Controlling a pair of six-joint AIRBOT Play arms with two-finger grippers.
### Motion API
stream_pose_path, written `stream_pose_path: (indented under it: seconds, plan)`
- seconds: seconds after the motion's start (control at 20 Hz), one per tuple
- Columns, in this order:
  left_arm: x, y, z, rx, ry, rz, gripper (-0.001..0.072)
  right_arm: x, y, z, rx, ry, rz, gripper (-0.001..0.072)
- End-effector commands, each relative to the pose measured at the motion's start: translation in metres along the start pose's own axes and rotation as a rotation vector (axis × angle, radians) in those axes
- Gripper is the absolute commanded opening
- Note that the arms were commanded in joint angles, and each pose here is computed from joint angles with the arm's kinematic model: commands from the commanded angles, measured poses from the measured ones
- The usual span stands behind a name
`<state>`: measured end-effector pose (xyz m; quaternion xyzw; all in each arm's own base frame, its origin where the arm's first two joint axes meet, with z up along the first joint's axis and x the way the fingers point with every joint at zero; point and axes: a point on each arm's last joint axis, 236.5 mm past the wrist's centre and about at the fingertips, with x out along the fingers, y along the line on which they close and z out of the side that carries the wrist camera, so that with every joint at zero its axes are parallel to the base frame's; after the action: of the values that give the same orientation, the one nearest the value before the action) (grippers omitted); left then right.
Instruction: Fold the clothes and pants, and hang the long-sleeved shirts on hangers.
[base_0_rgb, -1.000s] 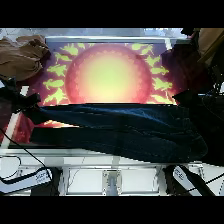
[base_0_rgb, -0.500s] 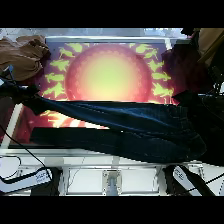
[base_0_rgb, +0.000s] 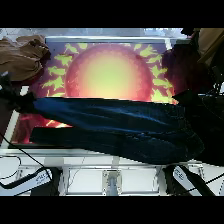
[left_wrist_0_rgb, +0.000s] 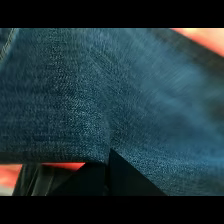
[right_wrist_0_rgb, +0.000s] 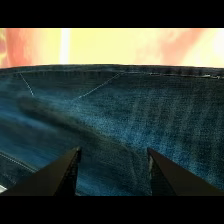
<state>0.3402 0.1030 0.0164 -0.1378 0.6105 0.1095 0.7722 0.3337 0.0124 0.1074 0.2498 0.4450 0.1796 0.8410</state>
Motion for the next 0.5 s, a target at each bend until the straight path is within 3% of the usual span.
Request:
stream_pose_path:
  seconds: [0.0,0.05,0.1,0.15,0.3,0.45]
  plan:
    - [0.035,0.015,-0.040,-0.005,0.140,0.051,0.0035,0.000,0.000,0.002,0.000,-0.007,-0.003,0.0448]
    - [0.045,0.016,-0.040,-0.006,0.134,0.051,0.0245,0.000,0.000,0.001,0.000,-0.006,-0.003,0.0448]
    - [0.050,0.016,-0.031,-0.008,0.106,0.051,0.0578,0.000,0.000,0.002,-0.001,-0.007,-0.003,0.0449]
    - [0.048,0.016,-0.018,-0.040,0.050,0.052,0.0664,0.000,-0.001,0.003,-0.005,-0.011,-0.006,0.0449]
    - [0.006,0.028,0.022,-0.066,-0.163,0.076,0.0664,-0.006,-0.013,0.007,-0.040,-0.020,-0.060,0.0449]
    - [-0.024,0.099,-0.005,-0.162,-0.147,0.223,0.0662,-0.020,-0.054,-0.005,-0.048,0.037,-0.222,0.0449]
